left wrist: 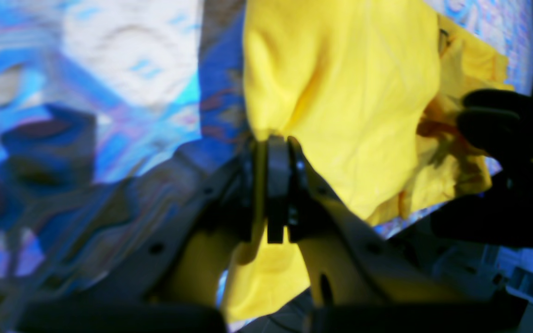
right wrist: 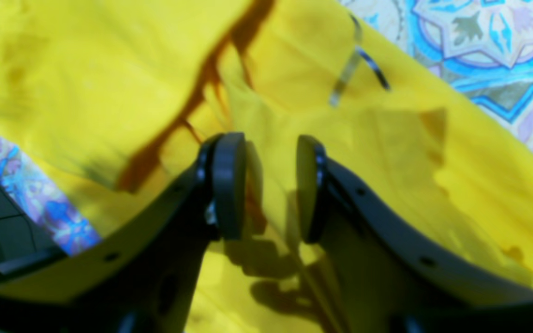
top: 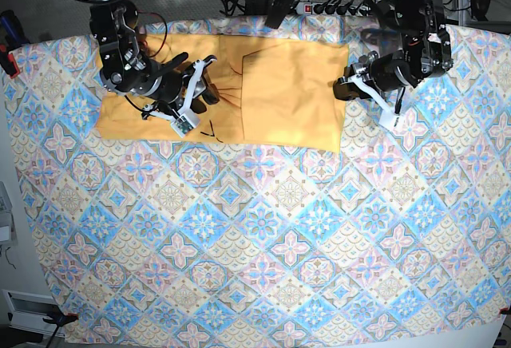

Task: Fold the T-shirt properly
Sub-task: 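Pull both grippers apart to stretch the shirt flat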

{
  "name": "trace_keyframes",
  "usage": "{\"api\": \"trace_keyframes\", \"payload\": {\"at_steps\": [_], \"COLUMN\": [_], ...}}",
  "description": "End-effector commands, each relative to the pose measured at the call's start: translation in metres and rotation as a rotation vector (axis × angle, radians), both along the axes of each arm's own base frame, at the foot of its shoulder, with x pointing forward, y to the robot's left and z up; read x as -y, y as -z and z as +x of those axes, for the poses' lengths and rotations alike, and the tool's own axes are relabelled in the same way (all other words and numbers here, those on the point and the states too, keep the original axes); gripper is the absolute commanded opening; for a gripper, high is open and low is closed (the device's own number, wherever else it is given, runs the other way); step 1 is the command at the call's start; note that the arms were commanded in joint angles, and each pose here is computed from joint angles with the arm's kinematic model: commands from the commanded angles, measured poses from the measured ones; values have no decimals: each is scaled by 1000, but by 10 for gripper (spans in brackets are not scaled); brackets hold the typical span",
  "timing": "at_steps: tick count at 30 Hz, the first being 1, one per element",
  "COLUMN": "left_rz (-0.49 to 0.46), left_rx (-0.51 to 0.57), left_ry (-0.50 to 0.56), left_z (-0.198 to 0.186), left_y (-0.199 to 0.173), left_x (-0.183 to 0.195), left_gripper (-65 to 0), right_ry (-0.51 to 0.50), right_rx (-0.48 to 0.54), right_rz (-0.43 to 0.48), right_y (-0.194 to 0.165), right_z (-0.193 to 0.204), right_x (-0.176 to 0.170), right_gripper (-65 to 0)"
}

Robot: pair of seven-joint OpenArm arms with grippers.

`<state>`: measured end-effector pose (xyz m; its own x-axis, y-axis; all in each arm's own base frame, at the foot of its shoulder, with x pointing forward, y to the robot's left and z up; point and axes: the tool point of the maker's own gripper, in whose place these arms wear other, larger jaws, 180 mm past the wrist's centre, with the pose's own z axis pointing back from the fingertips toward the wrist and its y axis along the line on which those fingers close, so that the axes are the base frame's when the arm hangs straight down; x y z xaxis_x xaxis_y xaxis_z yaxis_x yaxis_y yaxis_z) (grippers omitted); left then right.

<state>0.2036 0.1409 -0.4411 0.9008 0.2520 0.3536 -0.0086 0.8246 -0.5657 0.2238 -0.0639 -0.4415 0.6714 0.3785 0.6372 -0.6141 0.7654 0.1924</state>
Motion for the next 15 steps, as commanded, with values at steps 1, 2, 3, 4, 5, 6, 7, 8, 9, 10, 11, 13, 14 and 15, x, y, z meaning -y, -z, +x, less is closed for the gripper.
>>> {"api": "trace_keyframes", "payload": {"at_steps": [1,2,3,4,5,6,7,8,9,10,11,13,14,15], "left_rz": [16,22,24,26,29,43,51,53,58,60,63,66,68,68], "left_rx": [44,46,46,46,46,48,50,52,55,55,58,60,61,61], "left_ry": [0,0,0,-1,-1,-5,-10,-13,-17,-24,-29,-41,-44,-45], "left_z": [9,10,10,10,10,11,11,12,13,13,14,15,14,14], "left_y": [-10,-11,-11,-11,-11,-12,-12,-13,-14,-14,-15,-16,-16,-16], "left_x": [-8,-11,-11,-12,-14,-21,-25,-27,-30,-32,-35,-39,-40,-41], "left_gripper": [-650,-650,-650,-650,-650,-650,-650,-650,-650,-650,-650,-650,-650,-650], "right_ry": [1,0,4,10,22,37,54,72,93,116,141,172,186,203], "right_rx": [61,76,92,100,110,123,136,142,141,144,144,131,125,116], "right_rz": [31,34,31,27,24,19,14,7,0,-9,-19,-50,-63,-76], "right_y": [-18,-23,-28,-31,-34,-38,-42,-44,-43,-44,-43,-38,-35,-32], "right_z": [12,14,17,17,18,20,23,25,25,27,29,29,29,29], "right_x": [-3,-4,-2,1,5,11,17,23,31,40,50,69,78,88], "right_gripper": [-463,-462,-462,-462,-462,-462,-462,-462,-462,-462,-462,-462,-462,-461]}}
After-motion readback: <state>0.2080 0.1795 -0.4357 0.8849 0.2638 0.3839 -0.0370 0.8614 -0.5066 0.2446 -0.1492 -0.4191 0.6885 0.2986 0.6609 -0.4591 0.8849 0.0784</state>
